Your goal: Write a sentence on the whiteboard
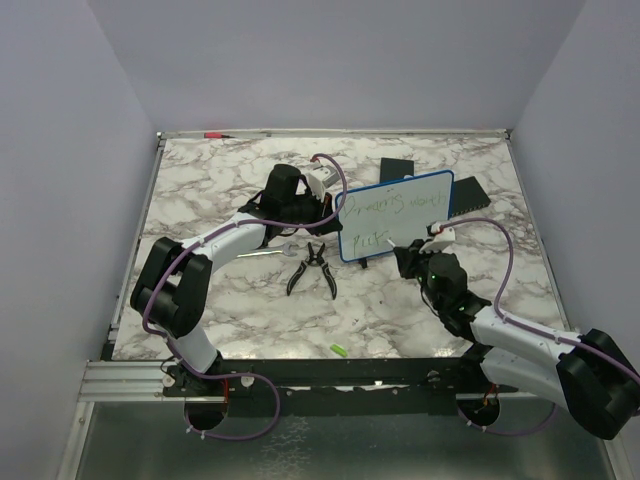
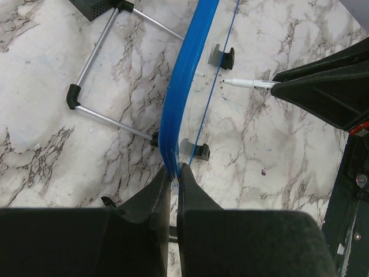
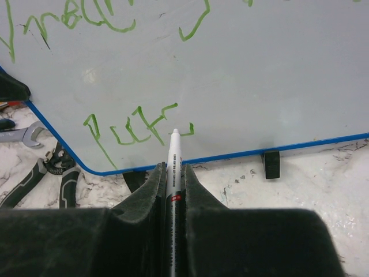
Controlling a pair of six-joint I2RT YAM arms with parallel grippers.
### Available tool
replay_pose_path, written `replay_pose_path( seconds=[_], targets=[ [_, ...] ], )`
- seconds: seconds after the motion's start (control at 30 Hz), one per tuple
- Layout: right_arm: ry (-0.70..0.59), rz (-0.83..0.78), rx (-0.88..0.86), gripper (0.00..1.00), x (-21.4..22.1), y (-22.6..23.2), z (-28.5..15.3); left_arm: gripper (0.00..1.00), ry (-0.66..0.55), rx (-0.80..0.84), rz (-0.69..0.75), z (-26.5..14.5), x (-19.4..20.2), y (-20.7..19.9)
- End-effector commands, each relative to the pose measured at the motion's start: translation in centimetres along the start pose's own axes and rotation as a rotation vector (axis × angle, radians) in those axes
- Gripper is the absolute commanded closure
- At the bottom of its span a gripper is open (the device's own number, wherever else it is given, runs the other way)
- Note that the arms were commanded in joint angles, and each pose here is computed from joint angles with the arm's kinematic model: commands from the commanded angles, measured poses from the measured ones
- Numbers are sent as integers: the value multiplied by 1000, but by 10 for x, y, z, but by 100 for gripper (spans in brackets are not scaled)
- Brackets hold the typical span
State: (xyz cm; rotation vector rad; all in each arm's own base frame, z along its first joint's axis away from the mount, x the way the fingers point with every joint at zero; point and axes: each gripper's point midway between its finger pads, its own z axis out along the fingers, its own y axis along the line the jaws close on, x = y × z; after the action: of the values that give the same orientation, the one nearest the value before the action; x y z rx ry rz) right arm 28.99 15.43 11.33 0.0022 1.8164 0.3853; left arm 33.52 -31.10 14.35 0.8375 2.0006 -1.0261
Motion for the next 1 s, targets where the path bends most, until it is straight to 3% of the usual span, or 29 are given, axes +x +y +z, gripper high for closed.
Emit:
replay_pose_path(
  seconds=[0.0,0.97],
  targets=[
    [-33,3,6,99,-12,-1,1,100,37,-25,9,5,9,5],
    [-44,-8,-50,99,-19,15,13,100,38,-21,8,6,9,4]
  ],
)
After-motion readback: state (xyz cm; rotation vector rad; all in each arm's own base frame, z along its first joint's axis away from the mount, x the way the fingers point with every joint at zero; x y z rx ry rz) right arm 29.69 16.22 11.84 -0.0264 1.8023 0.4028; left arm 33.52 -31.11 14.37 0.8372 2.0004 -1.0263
